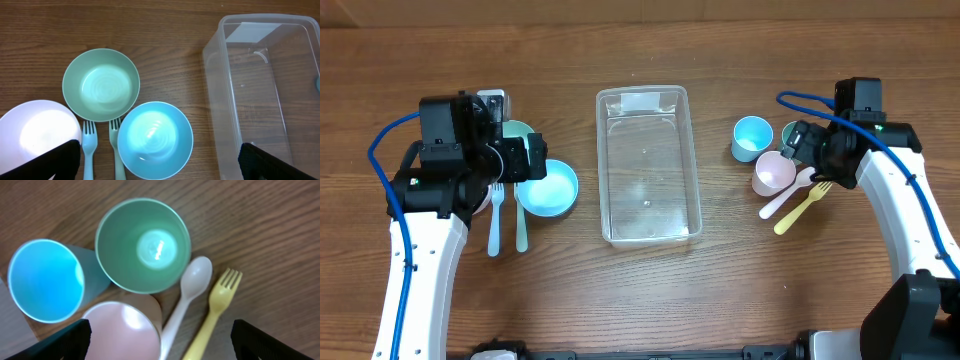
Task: Pack container
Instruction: 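Reach the right gripper to the pink cup and grasp it, then carry the pink cup into the container's far end and release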
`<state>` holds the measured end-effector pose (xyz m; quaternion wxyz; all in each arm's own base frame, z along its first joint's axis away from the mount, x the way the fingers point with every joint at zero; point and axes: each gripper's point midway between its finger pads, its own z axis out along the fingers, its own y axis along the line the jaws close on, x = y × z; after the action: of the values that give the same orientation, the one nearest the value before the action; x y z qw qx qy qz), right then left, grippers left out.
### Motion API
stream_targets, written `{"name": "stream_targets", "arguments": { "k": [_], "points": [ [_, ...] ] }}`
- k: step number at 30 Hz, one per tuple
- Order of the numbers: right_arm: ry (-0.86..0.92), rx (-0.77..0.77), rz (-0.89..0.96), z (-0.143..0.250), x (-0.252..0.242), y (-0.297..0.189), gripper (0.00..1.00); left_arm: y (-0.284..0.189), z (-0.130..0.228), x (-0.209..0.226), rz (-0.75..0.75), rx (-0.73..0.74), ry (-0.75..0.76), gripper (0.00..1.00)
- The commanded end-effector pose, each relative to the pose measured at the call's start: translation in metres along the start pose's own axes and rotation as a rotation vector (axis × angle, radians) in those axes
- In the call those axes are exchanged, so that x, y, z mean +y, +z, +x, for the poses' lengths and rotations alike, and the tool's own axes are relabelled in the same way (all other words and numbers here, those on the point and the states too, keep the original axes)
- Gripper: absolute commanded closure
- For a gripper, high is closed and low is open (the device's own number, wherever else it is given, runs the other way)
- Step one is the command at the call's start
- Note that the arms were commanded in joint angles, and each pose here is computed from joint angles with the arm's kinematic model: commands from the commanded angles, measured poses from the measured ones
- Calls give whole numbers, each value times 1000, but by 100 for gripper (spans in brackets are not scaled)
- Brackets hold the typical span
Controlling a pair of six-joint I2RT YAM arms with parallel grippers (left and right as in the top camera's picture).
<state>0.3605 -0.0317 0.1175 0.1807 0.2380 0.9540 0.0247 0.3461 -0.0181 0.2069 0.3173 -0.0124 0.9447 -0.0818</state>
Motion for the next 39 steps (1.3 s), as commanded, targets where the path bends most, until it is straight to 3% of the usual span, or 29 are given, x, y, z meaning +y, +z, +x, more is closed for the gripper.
{"name": "stream_targets", "arguments": {
  "k": [1,5,13,15,19,22,29,34,39],
  "points": [
    [16,20,-33,7,5,6,11,-4,-8,-1,15,-18,-12,0],
    [36,85,-24,20,4,24,21,-3,-8,-1,15,-14,-39,0],
    [40,230,11,45,-1,60,32,-3,-7,-1,15,-10,-40,0],
    [39,231,11,45,-1,60,44,-3,-7,-1,15,-11,-40,0],
    [39,233,22,46,-3,59,80,-3,-7,-1,15,-11,-40,0],
    [37,229,40,47,-7,51,96,-3,-7,-1,15,-11,-40,0],
    [-28,42,-11,33,20,-26,96,-3,-7,-1,15,-11,-39,0],
    [-334,-81,-310,51,131,-118,96,-3,-7,-1,14,-11,-39,0],
    [-490,-82,-382,59,197,-132,96,-3,-7,-1,14,-12,-39,0]
  ]
}}
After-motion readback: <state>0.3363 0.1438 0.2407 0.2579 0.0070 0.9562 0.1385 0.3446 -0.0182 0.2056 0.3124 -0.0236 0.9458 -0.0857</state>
